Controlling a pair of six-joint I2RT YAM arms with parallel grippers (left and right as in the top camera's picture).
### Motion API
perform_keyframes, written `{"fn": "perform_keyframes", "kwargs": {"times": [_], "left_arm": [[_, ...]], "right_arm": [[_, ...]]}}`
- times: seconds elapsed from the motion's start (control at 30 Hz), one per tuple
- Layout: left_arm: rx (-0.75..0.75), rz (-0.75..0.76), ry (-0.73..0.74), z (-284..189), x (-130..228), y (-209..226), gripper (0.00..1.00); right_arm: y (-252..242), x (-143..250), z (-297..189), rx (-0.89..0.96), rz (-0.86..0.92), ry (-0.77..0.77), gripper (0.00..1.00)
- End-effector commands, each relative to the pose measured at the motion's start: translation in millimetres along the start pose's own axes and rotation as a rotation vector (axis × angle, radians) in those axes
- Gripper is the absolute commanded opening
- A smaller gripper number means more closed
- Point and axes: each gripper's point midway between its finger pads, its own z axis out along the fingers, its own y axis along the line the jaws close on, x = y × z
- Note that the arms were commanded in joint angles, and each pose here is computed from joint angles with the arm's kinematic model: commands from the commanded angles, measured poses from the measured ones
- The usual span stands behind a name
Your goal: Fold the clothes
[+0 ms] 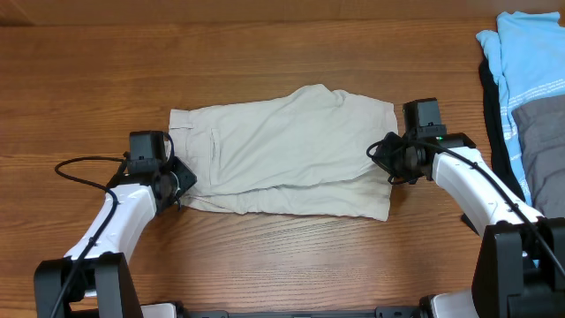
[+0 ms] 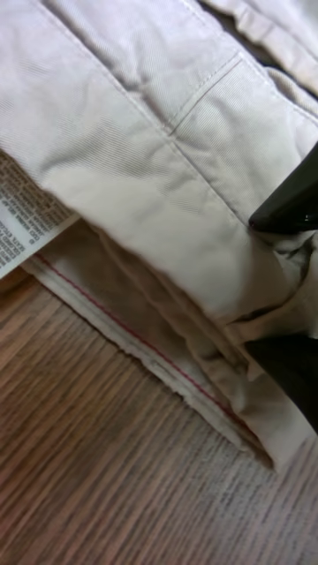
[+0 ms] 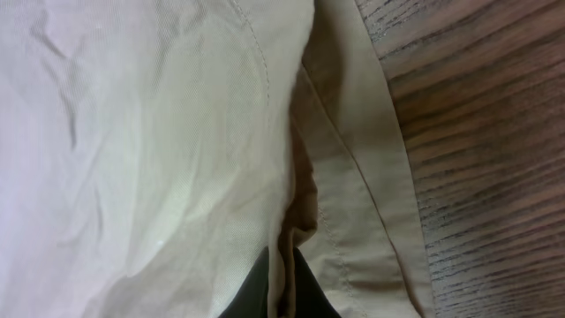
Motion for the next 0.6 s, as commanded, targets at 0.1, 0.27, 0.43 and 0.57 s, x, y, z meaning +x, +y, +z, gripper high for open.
{"fn": "perform_keyframes", "kwargs": {"times": [0.1,0.27,0.43,0.57], "left_arm": [[0.083,0.016,-0.029,-34.8,-20.3,-29.7,0.38],[0.047,0.011,0.013,-39.1,-10.6,-21.7,0.52],[-0.066,0.003,0.075,-27.5,8.2,5.3,0.63],[-0.103,-0.010,0.121,-16.0,19.7,15.3,0.63]], "right_arm": [[7.1,-11.0,-10.1,-0.020,-0.010,-0.041,0.04],[6.9,-10.9,-10.1,-0.020,-0.011,-0.041,0.04],[6.9,-10.9,-10.1,-0.020,-0.011,-0.041,0.04],[6.9,-10.9,-10.1,-0.020,-0.011,-0.041,0.04]]}}
